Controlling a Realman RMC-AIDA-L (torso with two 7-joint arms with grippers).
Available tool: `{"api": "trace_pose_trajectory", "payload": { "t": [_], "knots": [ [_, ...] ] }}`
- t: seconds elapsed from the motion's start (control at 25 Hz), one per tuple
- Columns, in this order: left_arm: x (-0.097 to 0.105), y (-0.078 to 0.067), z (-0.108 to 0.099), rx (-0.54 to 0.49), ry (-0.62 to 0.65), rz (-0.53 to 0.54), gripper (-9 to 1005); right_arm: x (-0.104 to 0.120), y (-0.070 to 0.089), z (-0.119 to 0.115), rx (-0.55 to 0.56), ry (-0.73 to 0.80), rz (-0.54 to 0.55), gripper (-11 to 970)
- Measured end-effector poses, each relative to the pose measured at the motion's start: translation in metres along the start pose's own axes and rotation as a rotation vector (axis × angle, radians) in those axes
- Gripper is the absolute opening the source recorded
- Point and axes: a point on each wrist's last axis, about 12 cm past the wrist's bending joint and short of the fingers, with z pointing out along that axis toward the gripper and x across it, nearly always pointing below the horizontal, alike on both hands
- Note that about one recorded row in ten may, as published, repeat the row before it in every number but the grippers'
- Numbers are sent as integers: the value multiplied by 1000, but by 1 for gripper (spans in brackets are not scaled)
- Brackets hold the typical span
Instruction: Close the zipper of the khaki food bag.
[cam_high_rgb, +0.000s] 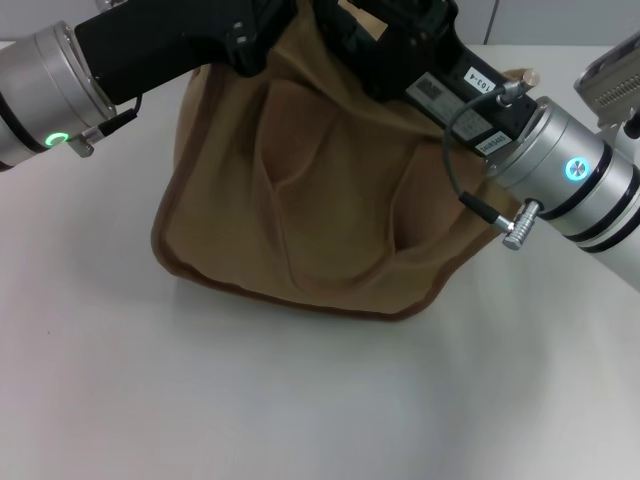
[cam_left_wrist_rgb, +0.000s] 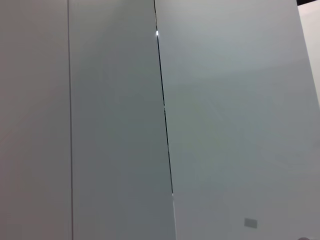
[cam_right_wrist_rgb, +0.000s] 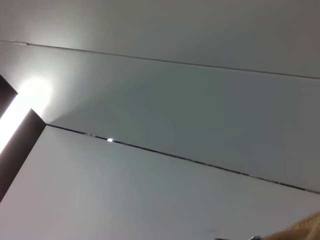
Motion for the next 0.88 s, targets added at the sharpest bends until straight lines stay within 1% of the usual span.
{"api": "trace_pose_trajectory", "payload": {
  "t": [0.36, 0.68, 0.88],
  "knots": [
    [1, 0, 1, 2, 4, 8, 28, -4, 0, -3, 2, -27, -7, 408],
    [2, 0, 1, 0, 10, 8, 27, -5, 0, -4, 5, -32, -12, 373],
    [4, -1, 0, 0, 18, 4, 27, -5, -2, -9, 17, -56, -22, 351]
  ]
}}
